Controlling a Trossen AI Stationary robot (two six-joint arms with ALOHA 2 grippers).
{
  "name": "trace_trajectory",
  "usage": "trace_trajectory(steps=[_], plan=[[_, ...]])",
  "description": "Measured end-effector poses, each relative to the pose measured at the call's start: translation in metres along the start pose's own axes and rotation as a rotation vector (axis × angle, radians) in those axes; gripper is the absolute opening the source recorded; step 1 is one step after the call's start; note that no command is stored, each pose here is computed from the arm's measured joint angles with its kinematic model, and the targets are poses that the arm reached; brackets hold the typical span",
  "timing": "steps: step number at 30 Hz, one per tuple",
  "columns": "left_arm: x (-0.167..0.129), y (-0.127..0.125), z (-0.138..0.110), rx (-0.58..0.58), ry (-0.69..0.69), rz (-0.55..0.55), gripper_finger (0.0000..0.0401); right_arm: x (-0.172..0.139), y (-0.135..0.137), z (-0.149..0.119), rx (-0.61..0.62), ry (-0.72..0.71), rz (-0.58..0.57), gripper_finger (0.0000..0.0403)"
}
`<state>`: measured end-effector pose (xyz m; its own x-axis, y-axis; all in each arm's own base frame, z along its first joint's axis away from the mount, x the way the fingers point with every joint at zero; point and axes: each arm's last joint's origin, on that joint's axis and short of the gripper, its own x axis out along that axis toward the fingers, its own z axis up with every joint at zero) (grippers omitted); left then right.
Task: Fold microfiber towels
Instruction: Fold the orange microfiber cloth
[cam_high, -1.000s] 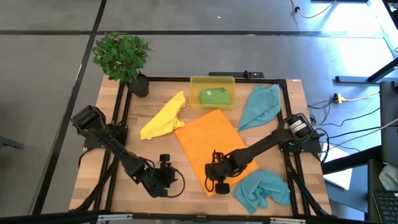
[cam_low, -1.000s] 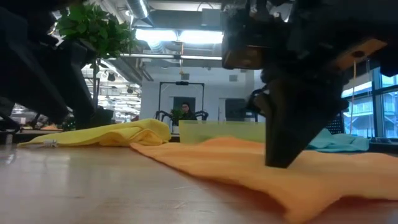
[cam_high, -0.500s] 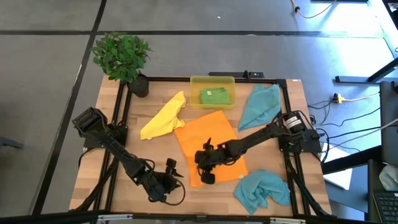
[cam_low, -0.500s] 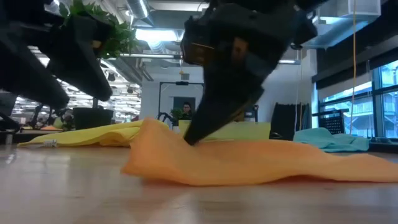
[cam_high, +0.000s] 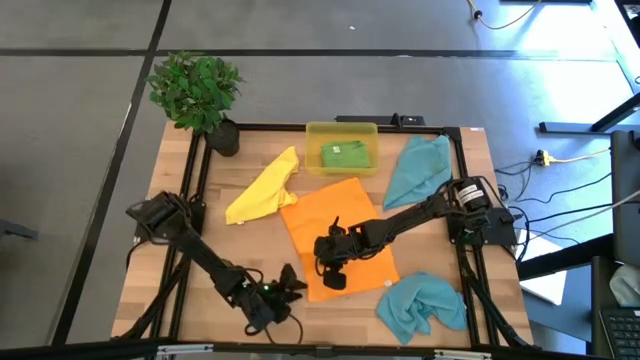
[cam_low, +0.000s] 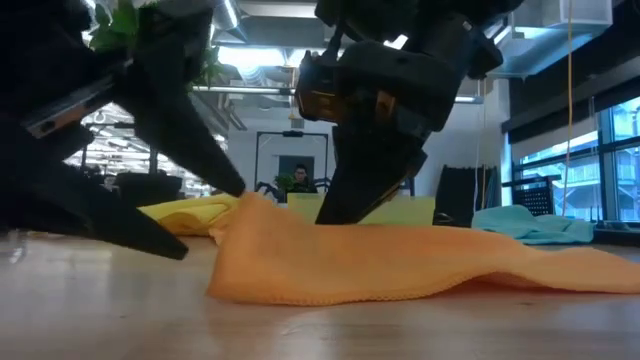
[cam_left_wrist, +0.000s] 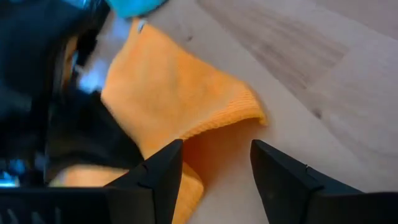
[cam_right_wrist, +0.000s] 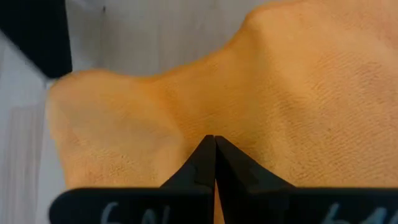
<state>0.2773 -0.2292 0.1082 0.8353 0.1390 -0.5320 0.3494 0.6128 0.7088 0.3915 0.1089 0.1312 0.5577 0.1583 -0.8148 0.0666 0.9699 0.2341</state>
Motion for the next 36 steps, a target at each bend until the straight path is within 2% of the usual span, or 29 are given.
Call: trace_trajectory(steps=[5, 9, 17, 30, 36], plan=[[0.011, -0.005, 0.013, 0.184, -0.011, 0.011, 0.0181, 0.0, -0.001, 0.0, 0.005, 0.004, -0.003, 0.0008], [0.016, -0.006, 0.02, 0.252, 0.009, 0.056, 0.0181, 0.0, -0.003, 0.001, 0.011, 0.007, -0.007, 0.0008], [0.015, -0.008, 0.01, 0.425, 0.129, 0.082, 0.0181, -0.001, -0.004, -0.001, 0.013, 0.029, -0.018, 0.0008], [-0.001, -0.024, 0.016, 0.412, 0.08, 0.048, 0.0181, -0.001, -0.004, -0.002, 0.017, 0.034, -0.018, 0.0008], [0.005, -0.019, 0.011, 0.448, 0.099, 0.014, 0.0181, -0.001, -0.004, -0.001, 0.016, 0.034, -0.018, 0.0008]])
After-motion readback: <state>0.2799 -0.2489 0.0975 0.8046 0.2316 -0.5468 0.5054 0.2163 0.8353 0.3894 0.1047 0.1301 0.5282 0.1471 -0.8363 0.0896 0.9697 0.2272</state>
